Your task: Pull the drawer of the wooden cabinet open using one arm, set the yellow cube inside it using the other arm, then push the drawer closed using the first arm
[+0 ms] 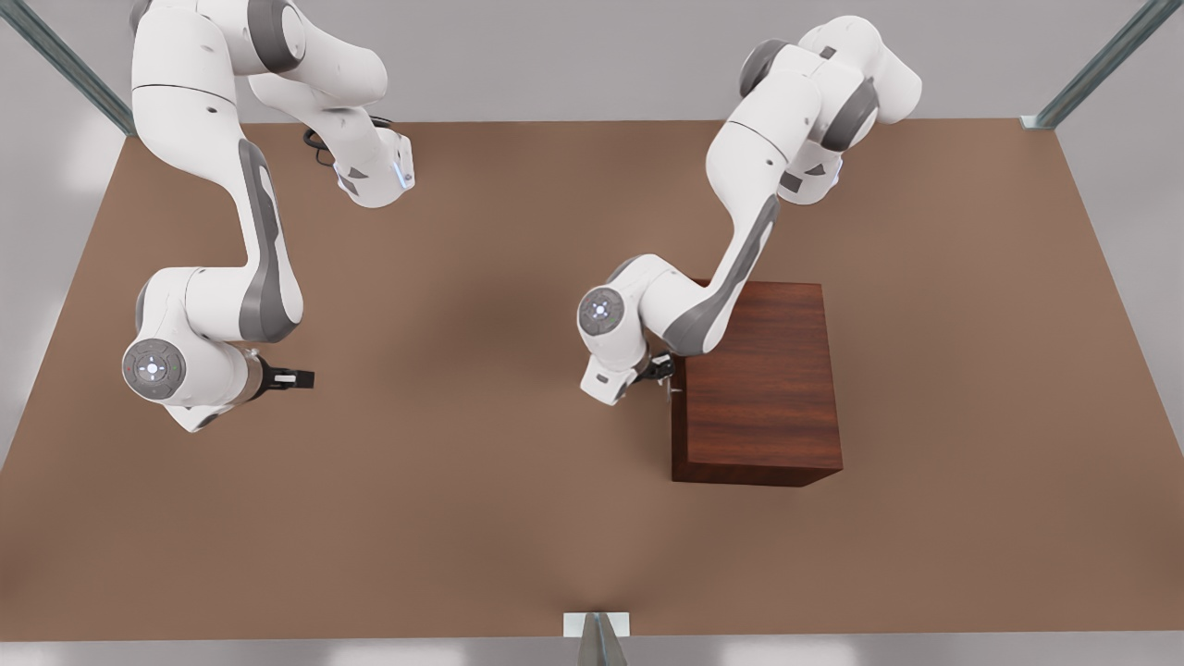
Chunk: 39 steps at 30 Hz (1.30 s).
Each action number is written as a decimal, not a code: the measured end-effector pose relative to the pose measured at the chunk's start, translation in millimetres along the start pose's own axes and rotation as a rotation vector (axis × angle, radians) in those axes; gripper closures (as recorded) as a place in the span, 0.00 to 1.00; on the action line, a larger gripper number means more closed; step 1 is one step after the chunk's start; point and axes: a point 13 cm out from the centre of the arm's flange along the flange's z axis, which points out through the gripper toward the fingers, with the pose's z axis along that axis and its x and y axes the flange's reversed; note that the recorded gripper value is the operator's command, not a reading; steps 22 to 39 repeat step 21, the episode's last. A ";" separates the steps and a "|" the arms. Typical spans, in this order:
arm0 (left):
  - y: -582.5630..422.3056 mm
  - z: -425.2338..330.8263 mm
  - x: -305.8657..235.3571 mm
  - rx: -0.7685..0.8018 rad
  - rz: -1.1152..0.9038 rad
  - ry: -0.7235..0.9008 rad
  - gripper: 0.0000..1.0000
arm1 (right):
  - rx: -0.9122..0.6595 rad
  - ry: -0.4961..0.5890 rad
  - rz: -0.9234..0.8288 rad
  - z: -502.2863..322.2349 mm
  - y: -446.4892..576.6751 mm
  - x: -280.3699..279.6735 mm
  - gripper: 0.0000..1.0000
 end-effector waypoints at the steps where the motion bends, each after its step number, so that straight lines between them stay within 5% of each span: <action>1: 2.2 -0.1 -2.2 0.000 0.006 0.001 0.00 | 0.000 -0.001 -0.001 -0.4 -0.3 -0.1 0.00; 5: 79.2 -136.0 -84.5 0.138 -0.142 -0.034 0.00 | -0.001 -0.001 -0.004 -0.5 -2.5 -0.2 0.00; 8: 280.3 -213.4 -164.1 0.172 -0.341 0.003 0.00 | -0.001 -0.001 -0.008 -0.7 -2.6 -0.2 0.00; 11: 453.5 -183.6 -135.9 0.180 -0.439 0.176 0.00 | -0.001 0.000 -0.011 -0.6 -2.6 -0.2 0.00; 21: 400.3 -189.7 -120.7 0.266 -0.063 0.122 0.00 | -0.001 -0.001 -0.019 -1.8 -2.7 0.2 0.00; 39: 400.3 -189.7 -120.7 0.266 -0.063 0.122 0.00 | -0.001 -0.001 -0.019 -1.8 -2.7 0.2 0.00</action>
